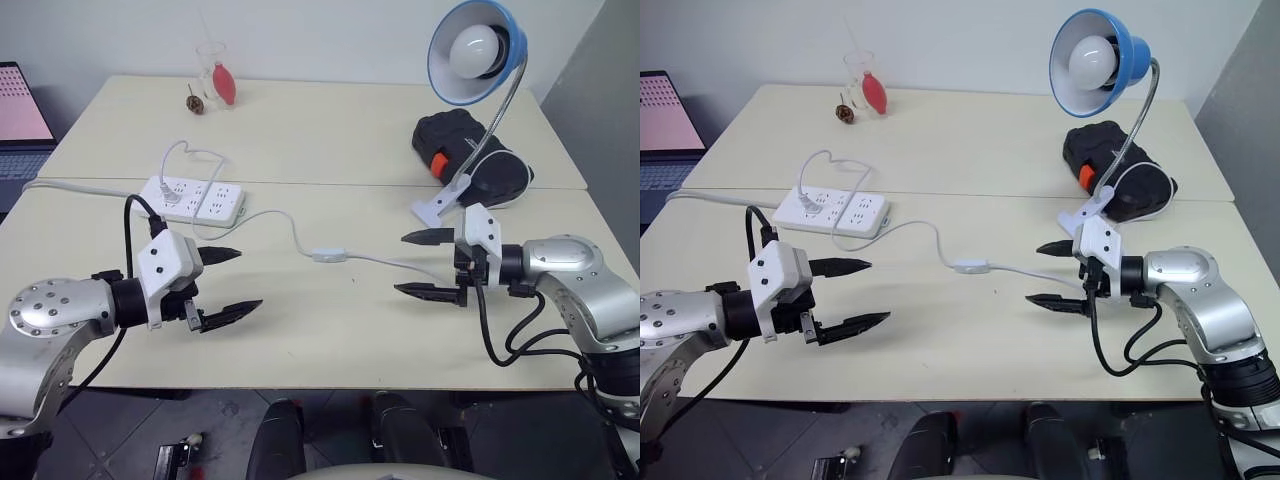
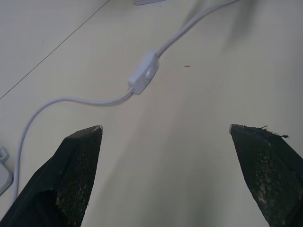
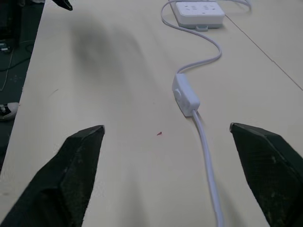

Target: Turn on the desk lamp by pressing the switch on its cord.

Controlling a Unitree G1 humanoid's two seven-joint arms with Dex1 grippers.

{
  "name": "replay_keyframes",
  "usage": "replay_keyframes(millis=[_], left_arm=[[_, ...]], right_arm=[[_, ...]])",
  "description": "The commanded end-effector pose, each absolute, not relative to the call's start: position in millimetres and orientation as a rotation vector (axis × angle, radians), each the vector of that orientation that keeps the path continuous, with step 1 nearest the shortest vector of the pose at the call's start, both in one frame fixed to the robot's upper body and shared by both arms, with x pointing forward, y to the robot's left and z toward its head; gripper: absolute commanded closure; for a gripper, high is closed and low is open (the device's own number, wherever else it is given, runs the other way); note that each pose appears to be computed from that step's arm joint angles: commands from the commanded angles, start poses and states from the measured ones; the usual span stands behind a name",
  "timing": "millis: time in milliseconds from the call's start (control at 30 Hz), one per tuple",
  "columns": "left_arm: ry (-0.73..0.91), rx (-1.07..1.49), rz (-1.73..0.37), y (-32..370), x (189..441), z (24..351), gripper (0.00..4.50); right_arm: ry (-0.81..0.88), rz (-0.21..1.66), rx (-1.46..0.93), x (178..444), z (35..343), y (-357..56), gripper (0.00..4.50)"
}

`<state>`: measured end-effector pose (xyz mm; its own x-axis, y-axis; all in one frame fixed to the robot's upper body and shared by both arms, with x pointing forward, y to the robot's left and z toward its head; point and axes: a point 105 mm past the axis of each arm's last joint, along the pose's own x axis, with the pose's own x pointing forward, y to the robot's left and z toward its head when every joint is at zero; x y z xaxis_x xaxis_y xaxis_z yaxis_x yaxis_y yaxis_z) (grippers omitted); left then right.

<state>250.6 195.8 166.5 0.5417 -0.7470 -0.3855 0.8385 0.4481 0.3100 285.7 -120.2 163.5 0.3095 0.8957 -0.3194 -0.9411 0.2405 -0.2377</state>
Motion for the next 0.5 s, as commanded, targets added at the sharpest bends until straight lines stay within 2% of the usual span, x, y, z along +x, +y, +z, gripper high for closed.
replay_keyframes(millis=[33,200,500], left_arm=[[0.185,0.549,-1.014,195,253,167,0.0],[0.184,0.553,-1.04,193,256,164,0.0],[0.195,0.577,-1.06,191,256,156,0.0]], right_arm=[[0.061,1.207,-0.467,289,179,-122,0.03],[0.107,1.184,-0.527,299,169,-115,0.03],[0.145,1.229,-0.532,342,157,-77,0.03]])
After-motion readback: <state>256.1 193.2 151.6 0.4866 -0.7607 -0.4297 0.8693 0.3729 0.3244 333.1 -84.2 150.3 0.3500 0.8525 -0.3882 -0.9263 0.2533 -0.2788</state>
